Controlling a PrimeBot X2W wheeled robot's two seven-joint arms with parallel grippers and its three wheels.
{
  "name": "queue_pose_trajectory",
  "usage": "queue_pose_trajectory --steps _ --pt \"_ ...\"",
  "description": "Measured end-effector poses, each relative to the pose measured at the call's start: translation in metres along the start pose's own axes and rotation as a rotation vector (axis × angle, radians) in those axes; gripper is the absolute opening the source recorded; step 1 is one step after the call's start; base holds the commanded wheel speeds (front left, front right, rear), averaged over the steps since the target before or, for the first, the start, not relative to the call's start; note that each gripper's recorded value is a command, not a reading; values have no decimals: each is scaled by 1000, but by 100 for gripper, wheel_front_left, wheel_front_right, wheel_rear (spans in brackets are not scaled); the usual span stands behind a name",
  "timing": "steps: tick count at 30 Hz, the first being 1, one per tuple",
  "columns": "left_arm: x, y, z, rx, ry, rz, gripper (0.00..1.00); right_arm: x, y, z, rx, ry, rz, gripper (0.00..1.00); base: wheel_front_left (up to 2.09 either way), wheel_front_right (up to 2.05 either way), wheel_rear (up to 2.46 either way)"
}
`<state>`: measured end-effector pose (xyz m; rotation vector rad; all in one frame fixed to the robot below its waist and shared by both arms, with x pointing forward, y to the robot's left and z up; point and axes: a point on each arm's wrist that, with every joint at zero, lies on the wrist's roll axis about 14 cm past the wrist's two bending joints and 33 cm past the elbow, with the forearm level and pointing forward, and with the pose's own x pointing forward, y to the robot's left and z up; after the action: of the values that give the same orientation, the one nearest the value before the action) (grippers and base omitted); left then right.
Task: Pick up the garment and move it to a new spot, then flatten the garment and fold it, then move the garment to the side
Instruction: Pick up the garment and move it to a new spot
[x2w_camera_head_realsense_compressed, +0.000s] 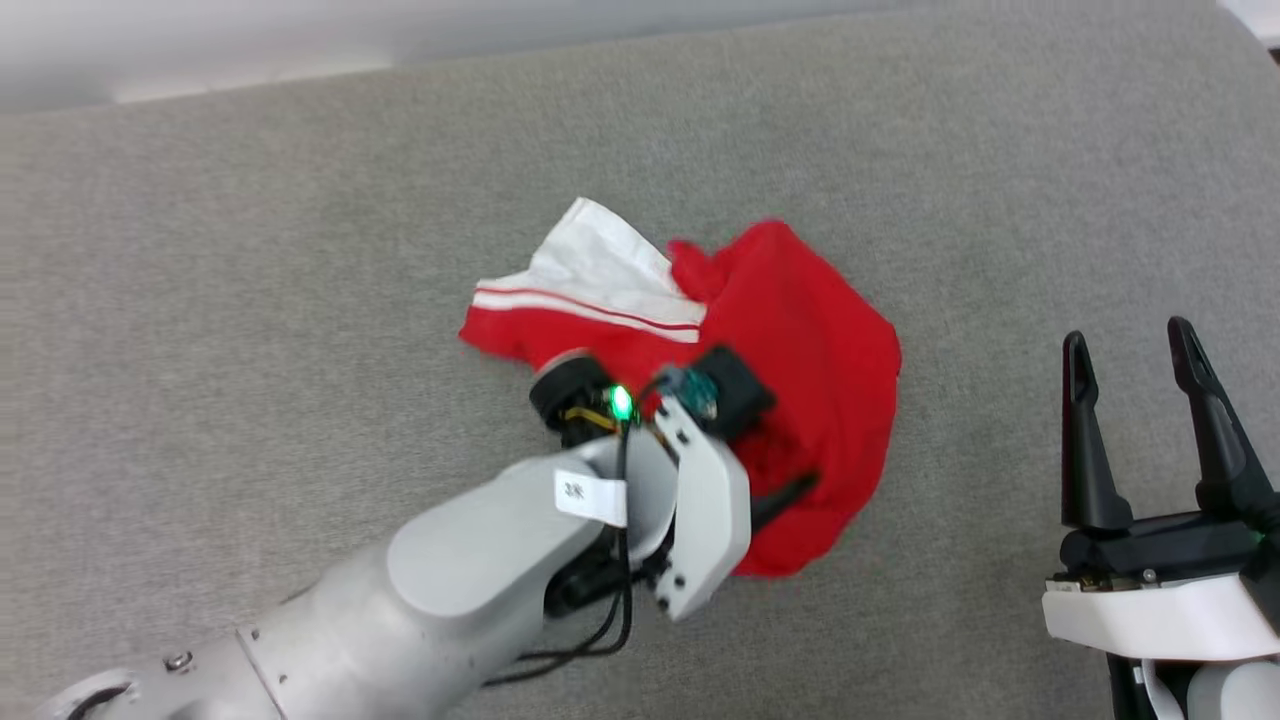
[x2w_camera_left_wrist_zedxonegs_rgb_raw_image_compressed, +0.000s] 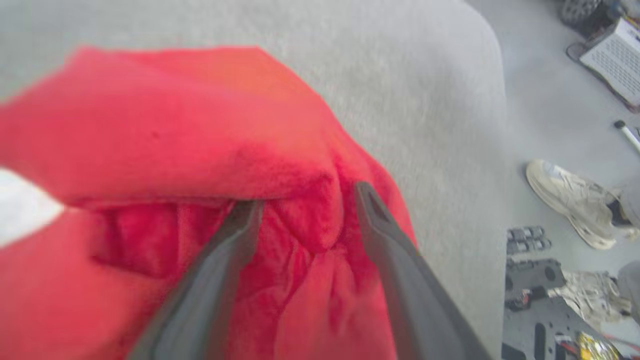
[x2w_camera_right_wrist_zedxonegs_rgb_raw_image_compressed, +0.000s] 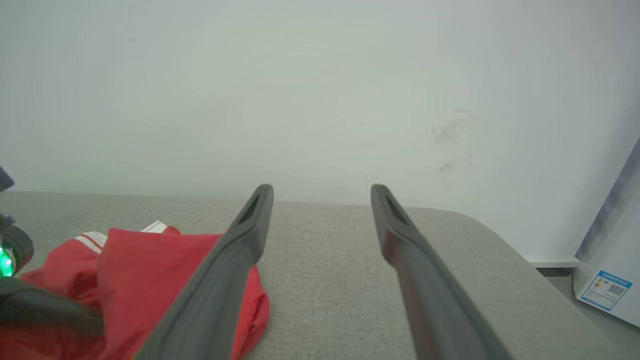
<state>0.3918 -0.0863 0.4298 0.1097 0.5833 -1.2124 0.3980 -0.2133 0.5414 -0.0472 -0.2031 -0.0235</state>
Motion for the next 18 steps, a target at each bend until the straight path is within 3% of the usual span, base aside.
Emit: queue_pose_trajectory --steps 6,7,18 --pt "-40 34 82 97 -360 230 100 -5 7 11 -1 -26 20 100 0 0 0" --pt "-71 50 104 136 -500 364 100 -8 12 15 6 -36 35 100 0 0 0" --pt "-199 91 101 128 -755 896 100 -17 23 30 21 -71 70 100 0 0 0"
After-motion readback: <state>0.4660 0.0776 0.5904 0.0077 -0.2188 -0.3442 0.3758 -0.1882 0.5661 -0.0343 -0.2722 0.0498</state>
